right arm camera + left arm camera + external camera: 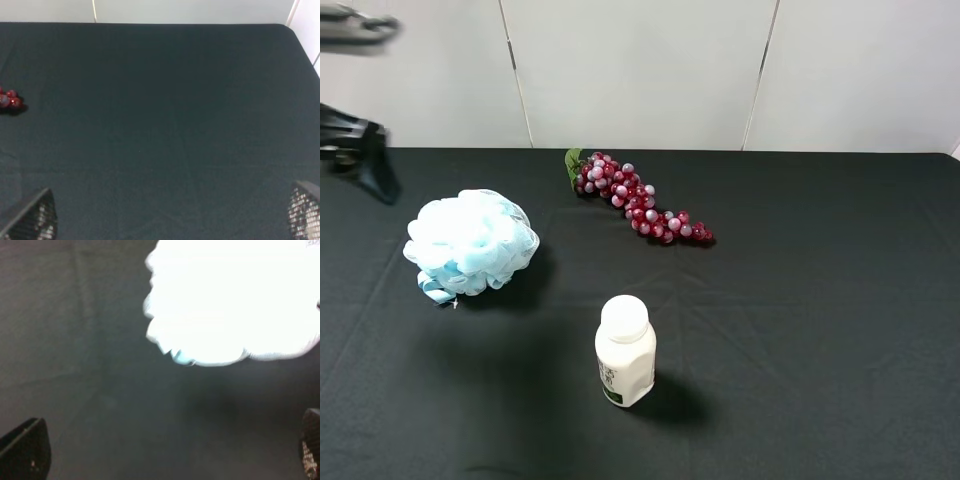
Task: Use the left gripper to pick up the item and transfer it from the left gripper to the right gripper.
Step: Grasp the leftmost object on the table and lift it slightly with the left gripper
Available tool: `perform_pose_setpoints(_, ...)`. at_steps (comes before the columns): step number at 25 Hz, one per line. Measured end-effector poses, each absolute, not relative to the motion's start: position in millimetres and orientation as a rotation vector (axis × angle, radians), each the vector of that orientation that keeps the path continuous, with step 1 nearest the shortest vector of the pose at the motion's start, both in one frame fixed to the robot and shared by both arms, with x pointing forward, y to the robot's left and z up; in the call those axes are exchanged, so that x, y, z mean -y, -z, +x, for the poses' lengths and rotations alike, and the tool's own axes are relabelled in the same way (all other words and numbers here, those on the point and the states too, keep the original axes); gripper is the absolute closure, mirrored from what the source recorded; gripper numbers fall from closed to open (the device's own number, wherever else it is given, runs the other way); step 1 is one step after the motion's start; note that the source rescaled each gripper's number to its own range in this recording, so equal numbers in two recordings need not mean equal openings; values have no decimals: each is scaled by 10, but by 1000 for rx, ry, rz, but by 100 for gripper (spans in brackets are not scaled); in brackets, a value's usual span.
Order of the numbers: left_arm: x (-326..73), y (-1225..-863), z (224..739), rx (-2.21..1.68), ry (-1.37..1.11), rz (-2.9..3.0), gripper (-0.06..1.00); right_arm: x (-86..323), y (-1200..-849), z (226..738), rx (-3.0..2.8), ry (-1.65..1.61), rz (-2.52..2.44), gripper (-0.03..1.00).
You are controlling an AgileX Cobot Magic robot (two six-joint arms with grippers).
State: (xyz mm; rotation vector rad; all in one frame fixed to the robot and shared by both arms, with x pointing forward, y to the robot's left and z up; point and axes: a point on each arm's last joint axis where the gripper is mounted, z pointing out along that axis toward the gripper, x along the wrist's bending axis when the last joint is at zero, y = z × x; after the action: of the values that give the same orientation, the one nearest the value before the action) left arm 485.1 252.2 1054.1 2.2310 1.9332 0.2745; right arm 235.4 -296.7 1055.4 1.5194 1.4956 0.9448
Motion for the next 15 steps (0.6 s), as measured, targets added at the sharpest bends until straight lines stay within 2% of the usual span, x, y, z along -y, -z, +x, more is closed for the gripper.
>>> perform_pose_setpoints(7, -2179, -10155, 5181, -1949, -190, 2310, -5, 2967, -10554, 2354, -1496, -945, 1519, -3)
perform_pose_setpoints(15, -2028, -9743, 5381, -1958, -153, 2342, -5, 2967, -10554, 2354, -1496, -945, 1519, -3)
